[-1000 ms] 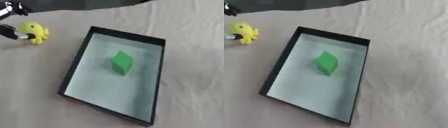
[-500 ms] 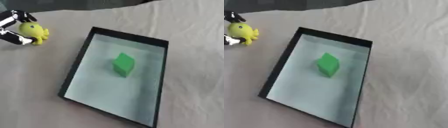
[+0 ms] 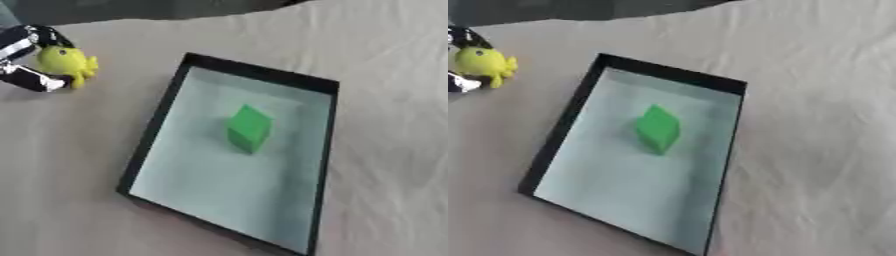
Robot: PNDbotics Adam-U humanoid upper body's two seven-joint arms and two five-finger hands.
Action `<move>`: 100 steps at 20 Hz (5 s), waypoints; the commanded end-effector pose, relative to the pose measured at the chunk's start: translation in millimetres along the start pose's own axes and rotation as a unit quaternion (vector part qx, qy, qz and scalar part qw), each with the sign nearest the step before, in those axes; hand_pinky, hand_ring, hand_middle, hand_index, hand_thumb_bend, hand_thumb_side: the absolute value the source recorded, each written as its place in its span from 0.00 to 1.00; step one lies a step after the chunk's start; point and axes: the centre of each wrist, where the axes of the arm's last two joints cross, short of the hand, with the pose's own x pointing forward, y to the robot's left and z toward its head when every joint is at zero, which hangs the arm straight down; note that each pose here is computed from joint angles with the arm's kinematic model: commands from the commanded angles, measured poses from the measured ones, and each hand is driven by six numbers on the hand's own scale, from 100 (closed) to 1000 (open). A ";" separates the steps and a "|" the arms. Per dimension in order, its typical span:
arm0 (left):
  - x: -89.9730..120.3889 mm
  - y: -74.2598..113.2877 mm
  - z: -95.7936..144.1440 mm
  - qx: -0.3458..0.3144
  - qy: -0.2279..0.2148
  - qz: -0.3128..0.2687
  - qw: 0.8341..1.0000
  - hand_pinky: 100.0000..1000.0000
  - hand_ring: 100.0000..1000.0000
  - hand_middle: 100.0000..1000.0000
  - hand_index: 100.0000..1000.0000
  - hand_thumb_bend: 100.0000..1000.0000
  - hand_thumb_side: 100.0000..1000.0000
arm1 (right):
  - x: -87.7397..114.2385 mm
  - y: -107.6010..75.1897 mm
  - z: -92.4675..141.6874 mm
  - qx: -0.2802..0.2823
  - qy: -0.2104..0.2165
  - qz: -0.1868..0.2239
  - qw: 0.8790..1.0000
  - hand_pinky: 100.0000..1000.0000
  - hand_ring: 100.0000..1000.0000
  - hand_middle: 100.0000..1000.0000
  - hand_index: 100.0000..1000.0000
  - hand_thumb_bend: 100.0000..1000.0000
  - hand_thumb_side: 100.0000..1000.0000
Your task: Pick up objects on the table and place them in the box.
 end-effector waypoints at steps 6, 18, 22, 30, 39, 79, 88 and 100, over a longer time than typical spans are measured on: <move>-6.4 9.5 8.3 0.018 0.027 -0.042 0.999 0.72 0.70 0.67 0.76 0.31 0.00 | 4.6 -1.2 -3.4 0.010 -0.008 0.008 1.000 1.00 0.95 0.98 0.86 0.00 0.56; -6.1 2.6 7.0 0.030 0.029 -0.130 0.991 0.62 0.60 0.59 0.69 0.46 0.00 | 1.0 0.9 -2.2 0.015 -0.002 0.008 1.000 1.00 0.95 0.98 0.86 0.00 0.59; -6.7 1.5 7.6 0.049 0.039 -0.146 0.987 0.55 0.53 0.54 0.63 0.42 0.00 | -0.1 1.7 -1.8 0.017 0.000 0.008 1.000 1.00 0.95 0.98 0.86 0.00 0.60; -4.5 6.7 6.8 0.134 0.021 -0.129 0.982 0.45 0.43 0.45 0.50 0.33 0.00 | -5.1 -0.5 1.7 0.013 0.010 0.012 1.000 1.00 0.95 0.98 0.86 0.00 0.62; 7.2 32.0 4.6 0.186 -0.028 -0.123 0.974 0.43 0.41 0.45 0.49 0.30 0.00 | -5.8 -5.4 4.8 0.009 0.014 0.012 1.000 1.00 0.95 0.98 0.86 0.00 0.60; 236.7 -15.8 -65.1 0.092 -0.413 -0.107 0.900 0.44 0.44 0.48 0.52 0.31 0.00 | -0.4 -74.3 17.4 -0.070 0.033 0.054 0.996 1.00 0.94 0.97 0.85 0.00 0.49; 275.9 -28.6 -63.4 0.098 -0.452 -0.081 0.883 0.43 0.43 0.47 0.52 0.29 0.00 | -1.5 -76.1 19.9 -0.066 0.036 0.068 0.995 1.00 0.94 0.97 0.85 0.00 0.49; 293.4 -74.9 -78.2 0.045 -0.440 -0.049 0.896 0.42 0.43 0.47 0.52 0.24 0.00 | 7.7 -70.9 9.6 -0.025 0.021 0.098 0.995 1.00 0.94 0.96 0.85 0.00 0.48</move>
